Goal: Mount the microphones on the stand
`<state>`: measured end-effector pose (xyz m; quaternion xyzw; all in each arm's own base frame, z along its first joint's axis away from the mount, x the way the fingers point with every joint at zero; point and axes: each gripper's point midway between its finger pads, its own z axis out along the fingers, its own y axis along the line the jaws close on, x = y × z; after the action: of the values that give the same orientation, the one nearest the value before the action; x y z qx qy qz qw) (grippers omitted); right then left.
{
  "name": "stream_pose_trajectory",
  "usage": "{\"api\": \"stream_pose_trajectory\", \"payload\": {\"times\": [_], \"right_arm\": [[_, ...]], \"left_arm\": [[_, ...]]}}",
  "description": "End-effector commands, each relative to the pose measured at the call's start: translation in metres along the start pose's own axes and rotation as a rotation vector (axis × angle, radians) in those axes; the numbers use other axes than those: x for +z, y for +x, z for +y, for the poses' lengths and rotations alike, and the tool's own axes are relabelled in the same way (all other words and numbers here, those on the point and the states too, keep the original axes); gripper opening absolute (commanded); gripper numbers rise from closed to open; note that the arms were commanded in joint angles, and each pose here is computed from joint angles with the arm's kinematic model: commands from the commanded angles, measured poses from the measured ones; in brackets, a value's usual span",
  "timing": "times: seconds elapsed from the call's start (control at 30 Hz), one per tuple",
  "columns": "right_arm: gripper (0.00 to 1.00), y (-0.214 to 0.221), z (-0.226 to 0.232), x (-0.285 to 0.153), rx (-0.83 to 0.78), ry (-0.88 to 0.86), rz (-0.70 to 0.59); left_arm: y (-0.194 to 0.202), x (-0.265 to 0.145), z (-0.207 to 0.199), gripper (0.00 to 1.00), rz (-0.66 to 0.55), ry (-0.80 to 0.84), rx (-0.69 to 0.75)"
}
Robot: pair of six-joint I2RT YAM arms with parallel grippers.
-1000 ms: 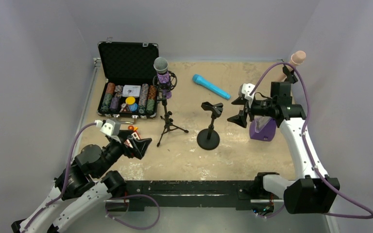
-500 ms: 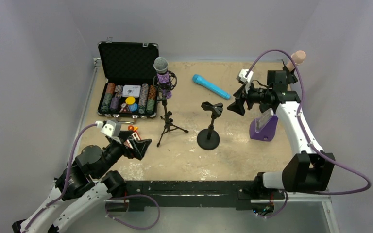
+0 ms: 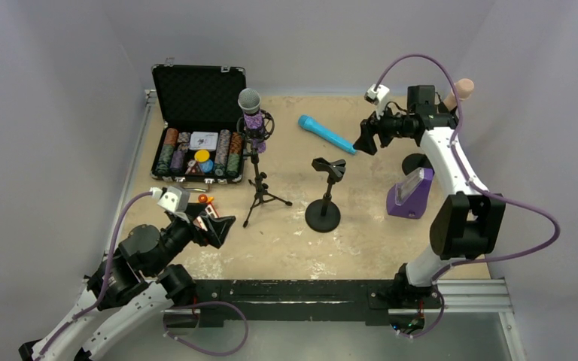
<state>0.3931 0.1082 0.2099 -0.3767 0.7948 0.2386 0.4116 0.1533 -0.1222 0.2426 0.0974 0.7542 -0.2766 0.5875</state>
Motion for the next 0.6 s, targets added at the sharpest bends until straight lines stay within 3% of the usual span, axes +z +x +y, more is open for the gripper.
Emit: {"api": "stream_pose_trajectory", "payload": {"times": [0.0,0.57], "right_arm": [[0.77,-0.011,-0.028,-0.002,0.053,0.100,0.026],[0.77,0.010,-0.070,0.064,0.045,0.146,0.243]], "left_arm": [[-0.009,0.001,0.000,1.00,-0.039,0.002,0.016],[-0.006,0.003,0.000,0.99,-0.029,0.000,0.003]]}}
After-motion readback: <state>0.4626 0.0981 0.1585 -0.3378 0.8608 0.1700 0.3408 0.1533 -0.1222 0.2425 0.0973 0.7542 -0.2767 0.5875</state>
